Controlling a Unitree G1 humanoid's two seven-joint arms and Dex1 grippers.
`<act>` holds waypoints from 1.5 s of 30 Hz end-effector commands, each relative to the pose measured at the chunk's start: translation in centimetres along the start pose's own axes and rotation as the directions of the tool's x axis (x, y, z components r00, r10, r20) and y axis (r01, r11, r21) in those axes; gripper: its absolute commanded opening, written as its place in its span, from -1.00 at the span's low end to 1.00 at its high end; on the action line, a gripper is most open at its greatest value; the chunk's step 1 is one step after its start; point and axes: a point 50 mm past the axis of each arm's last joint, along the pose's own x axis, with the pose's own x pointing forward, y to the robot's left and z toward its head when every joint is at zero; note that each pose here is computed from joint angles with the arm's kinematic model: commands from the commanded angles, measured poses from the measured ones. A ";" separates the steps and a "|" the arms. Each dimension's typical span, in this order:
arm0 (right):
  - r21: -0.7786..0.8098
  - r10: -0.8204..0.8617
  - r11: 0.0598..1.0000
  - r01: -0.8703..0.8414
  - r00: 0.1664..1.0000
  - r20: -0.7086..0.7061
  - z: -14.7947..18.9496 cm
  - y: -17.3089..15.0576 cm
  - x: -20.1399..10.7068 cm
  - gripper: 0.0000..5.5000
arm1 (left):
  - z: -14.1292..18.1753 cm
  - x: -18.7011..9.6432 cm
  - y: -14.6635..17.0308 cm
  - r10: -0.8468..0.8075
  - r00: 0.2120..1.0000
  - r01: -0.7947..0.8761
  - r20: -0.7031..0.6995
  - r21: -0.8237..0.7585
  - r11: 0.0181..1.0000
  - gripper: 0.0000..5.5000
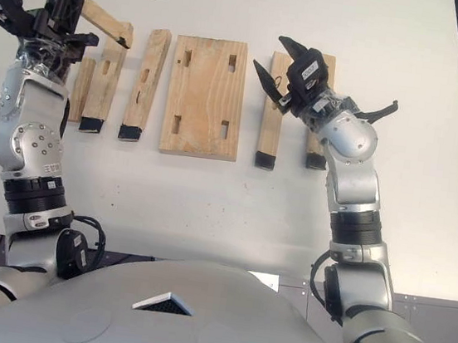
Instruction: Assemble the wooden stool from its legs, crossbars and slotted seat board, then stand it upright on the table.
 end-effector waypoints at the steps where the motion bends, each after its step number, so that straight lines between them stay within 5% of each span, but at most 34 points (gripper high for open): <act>1: -0.020 0.014 1.000 -0.014 1.000 0.002 0.2 0.1 0.3 -0.02 | -0.6 -0.7 1.6 0.052 0.998 -0.050 -0.021 0.079 0.996 -0.86; 24: -0.023 0.035 0.999 -0.036 0.999 -0.012 -0.1 0.5 0.3 -0.02 | -4.1 -2.1 3.9 0.099 0.986 -0.066 -0.133 0.238 0.969 -0.86; 31: -0.027 0.044 0.999 -0.045 0.999 -0.017 -0.1 0.7 0.4 -0.02 | -6.6 -2.6 4.0 0.082 0.944 0.018 -0.320 0.296 0.955 -0.86; 38: -0.026 0.049 0.998 -0.049 0.999 -0.025 -0.2 0.8 0.4 -0.02 | -12.2 -6.4 6.2 0.149 0.827 0.009 -0.542 0.279 0.960 -0.86; 45: -0.027 0.048 0.998 -0.049 0.998 -0.033 -0.4 1.0 0.3 -0.02 | -9.8 -4.9 4.9 0.072 0.917 0.034 -0.392 0.256 0.966 -0.86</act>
